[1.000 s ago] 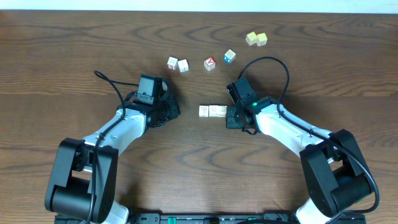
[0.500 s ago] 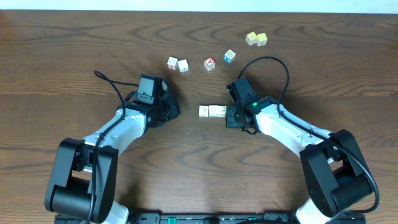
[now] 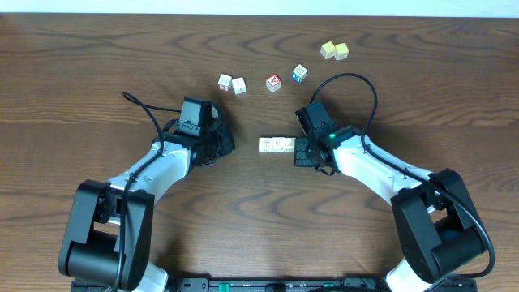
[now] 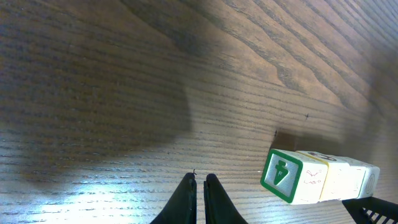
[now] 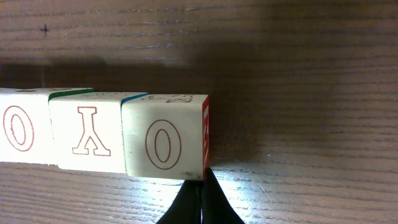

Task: Lift 4 blocks

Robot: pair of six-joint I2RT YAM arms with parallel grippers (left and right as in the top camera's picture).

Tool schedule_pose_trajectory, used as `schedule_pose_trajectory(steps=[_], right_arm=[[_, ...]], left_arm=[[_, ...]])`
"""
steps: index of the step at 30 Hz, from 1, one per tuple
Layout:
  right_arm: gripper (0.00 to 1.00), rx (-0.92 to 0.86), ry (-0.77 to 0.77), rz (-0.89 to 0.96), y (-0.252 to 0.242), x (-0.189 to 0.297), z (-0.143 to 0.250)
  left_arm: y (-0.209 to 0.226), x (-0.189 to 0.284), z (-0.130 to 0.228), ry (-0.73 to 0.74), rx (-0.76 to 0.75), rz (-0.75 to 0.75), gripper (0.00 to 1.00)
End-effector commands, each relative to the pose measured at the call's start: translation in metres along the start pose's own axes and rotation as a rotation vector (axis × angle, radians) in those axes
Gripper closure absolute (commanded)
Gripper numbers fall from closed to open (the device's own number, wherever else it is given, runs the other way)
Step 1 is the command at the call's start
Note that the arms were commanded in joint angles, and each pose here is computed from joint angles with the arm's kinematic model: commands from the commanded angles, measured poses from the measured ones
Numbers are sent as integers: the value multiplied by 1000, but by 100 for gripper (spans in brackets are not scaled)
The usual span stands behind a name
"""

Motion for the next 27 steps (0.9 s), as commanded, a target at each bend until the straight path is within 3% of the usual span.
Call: schedule_pose_trajectory(steps=[1, 18, 27], right_arm=[[99, -7, -10, -1, 0, 1, -5], [99, -17, -63, -36, -2, 46, -10], [99, -204, -102, -82, -49, 57, -46]], left_arm=[[2, -2, 1, 1, -15, -14, 92], [-5, -4, 5, 8, -40, -6, 92], [-2, -8, -6, -86, 67, -73, 92]])
Point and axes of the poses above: each gripper's point midway between its finger pads, its own x axis back along the fingers, its own y axis along the line the jaws close on, z = x × y, the point moved 6 cm from there along x, back along the fingers, and after that the axes turned 7 degrees about -x, right-handed, at the moved point
